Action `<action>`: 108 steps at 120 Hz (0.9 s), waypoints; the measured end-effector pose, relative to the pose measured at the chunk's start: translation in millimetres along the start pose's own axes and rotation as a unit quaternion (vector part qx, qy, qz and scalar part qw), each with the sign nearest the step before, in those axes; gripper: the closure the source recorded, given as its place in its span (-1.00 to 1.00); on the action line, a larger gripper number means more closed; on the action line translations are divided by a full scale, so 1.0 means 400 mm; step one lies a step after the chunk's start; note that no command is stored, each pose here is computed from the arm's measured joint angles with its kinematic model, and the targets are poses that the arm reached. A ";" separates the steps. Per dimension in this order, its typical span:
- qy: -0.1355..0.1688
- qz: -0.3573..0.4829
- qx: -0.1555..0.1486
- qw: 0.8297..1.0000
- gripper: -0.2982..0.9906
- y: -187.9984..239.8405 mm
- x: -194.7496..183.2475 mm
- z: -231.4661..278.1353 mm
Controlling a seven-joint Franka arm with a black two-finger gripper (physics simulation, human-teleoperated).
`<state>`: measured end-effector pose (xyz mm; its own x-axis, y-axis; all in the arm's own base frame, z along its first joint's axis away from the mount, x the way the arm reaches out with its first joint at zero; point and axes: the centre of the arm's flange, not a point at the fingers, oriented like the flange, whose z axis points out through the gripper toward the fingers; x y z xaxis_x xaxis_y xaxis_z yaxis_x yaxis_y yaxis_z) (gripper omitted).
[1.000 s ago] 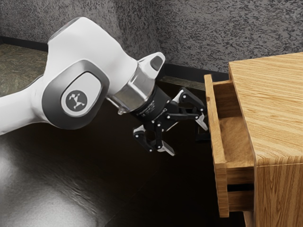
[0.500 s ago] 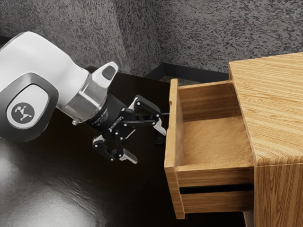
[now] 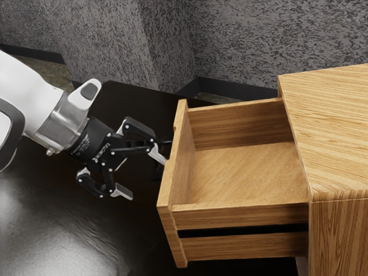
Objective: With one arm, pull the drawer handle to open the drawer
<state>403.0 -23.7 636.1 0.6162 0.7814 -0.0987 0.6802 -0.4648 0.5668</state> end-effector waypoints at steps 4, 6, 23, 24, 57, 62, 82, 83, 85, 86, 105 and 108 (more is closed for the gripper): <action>0.000 -0.001 0.001 1.000 -0.53 -0.007 0.001 -0.004; 0.000 -0.001 0.002 1.000 -0.53 -0.010 0.002 -0.006; -0.005 -0.009 0.010 1.000 -0.53 -0.041 0.016 -0.004; -0.006 -0.010 0.011 1.000 -0.53 -0.044 0.017 -0.003; -0.003 -0.010 0.019 1.000 -0.53 -0.083 0.034 -0.033; 0.000 -0.009 0.017 1.000 -0.53 -0.086 0.037 -0.045; 0.017 0.007 0.009 1.000 -0.53 -0.071 0.038 -0.094; 0.018 0.008 0.009 1.000 -0.53 -0.070 0.038 -0.097; 0.020 0.009 0.008 1.000 -0.53 -0.067 0.038 -0.102; 0.021 0.010 0.008 1.000 -0.53 -0.067 0.038 -0.104; 0.083 0.072 -0.006 0.994 -0.53 -0.056 -0.029 -0.307; 0.113 0.107 0.007 0.988 -0.53 -0.045 -0.070 -0.384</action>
<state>312.5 26.9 754.5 0.6427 0.7371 0.2090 0.5502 -0.6339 0.5435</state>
